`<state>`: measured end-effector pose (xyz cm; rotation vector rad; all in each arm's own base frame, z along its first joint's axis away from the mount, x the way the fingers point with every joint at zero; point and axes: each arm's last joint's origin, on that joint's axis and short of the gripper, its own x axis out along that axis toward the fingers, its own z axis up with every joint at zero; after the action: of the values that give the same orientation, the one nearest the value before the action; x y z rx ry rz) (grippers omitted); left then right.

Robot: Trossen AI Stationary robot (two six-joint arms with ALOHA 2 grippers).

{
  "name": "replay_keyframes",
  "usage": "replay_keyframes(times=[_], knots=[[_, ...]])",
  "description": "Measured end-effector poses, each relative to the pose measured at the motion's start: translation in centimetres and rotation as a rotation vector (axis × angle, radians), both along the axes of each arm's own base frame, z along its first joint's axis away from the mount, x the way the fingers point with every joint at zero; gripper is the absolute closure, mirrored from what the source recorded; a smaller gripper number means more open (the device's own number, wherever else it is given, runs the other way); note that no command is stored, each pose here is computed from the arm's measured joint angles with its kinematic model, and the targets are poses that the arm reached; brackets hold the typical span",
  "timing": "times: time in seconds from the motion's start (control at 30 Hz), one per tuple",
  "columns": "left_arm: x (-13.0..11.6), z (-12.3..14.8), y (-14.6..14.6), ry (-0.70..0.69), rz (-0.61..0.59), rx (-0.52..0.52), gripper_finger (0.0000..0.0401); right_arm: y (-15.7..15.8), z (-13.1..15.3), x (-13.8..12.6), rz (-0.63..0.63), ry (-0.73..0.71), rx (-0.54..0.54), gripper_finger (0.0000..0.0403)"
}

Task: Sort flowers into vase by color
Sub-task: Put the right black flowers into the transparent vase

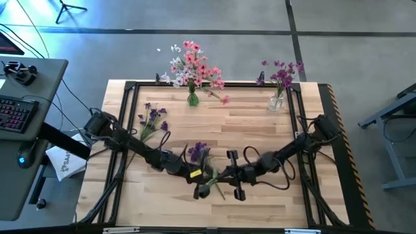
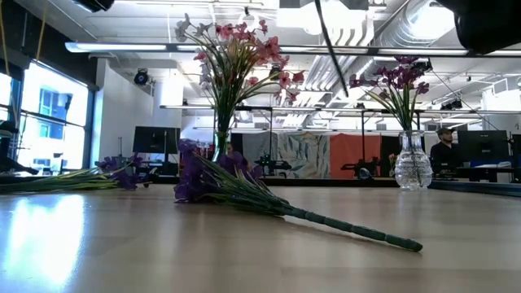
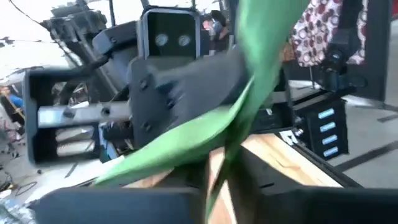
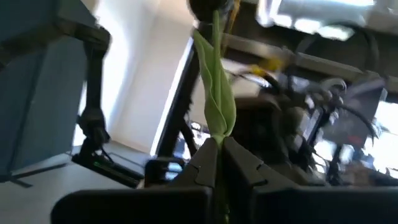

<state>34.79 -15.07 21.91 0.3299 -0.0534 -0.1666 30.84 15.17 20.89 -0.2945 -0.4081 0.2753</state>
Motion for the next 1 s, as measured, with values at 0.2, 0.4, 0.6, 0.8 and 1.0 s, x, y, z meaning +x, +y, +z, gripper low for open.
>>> replay_keyframes(times=[0.2, 0.4, 0.6, 0.8, 1.0], knots=[[-0.8, -0.2, -0.9, 0.033, 0.221, 0.036, 0.0396, 1.0, -0.1, -0.7, -0.203, 0.064, 0.035, 0.0346], [-1.6, 0.5, -1.1, 0.143, 0.445, 0.013, 0.0400, 2.8, 1.4, -2.4, -0.592, 0.276, -0.017, 0.0242], [-0.9, 0.9, -0.4, 0.213, 0.473, -0.001, 0.0400, 3.4, 3.6, -1.1, -0.591, 0.395, 0.004, 0.0177], [-0.8, 0.7, -0.2, 0.233, 0.481, -0.013, 0.0401, 2.3, 4.9, 0.6, -0.620, 0.456, 0.068, 0.0195], [-0.8, 0.7, -0.2, 0.235, 0.481, -0.013, 0.0401, 1.9, 4.9, 0.8, -0.632, 0.459, 0.087, 0.0304]])
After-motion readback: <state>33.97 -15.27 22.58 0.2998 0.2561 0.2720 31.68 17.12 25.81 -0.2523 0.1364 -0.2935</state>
